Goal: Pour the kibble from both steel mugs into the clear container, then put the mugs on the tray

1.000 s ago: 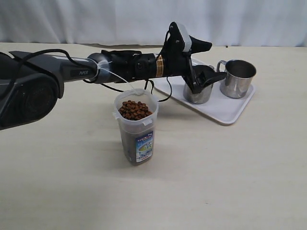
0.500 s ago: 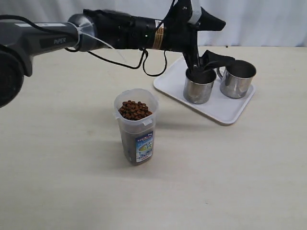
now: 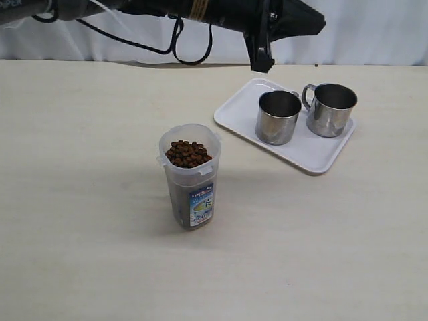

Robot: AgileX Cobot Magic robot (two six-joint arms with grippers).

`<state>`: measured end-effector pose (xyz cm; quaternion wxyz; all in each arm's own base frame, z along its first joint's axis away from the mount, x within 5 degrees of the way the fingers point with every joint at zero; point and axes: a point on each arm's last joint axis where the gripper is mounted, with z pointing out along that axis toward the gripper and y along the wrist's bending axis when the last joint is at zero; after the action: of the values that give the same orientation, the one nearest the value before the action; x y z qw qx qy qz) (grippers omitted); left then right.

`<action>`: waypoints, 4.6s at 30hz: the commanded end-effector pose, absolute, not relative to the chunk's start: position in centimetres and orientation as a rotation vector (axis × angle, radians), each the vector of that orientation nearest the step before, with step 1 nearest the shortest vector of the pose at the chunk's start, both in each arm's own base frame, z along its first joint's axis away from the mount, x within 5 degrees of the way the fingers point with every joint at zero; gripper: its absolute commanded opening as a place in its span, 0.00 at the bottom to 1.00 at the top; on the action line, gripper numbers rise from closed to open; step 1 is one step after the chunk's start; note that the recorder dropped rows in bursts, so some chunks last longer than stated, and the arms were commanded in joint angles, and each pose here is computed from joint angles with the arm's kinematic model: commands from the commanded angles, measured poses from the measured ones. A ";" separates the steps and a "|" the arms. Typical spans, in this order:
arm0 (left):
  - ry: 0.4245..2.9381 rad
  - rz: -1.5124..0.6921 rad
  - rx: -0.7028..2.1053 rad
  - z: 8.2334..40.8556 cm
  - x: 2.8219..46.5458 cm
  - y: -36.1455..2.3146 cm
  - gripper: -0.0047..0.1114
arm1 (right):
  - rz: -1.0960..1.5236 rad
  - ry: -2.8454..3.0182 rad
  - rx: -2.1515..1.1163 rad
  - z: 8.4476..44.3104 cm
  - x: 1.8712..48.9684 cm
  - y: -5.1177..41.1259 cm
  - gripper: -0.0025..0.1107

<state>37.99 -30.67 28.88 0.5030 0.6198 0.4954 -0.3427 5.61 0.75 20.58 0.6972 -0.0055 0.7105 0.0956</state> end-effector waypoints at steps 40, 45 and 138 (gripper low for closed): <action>1.414 -0.516 0.340 24.9 10.1 -5.0 0.04 | 0.208 1.589 -0.006 20.4 5.6 0.7 0.07; 1.384 -0.562 0.352 25.1 9.2 -5.2 0.04 | 0.208 1.589 -0.006 20.4 5.6 0.7 0.07; 1.601 0.083 0.076 20.2 5.6 0.0 0.04 | 0.149 1.586 -0.002 20.4 5.6 0.5 0.07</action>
<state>5.66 0.03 20.27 0.6923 0.0398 0.7194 0.0404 5.63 0.54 20.55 0.6986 0.0041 0.7112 0.0788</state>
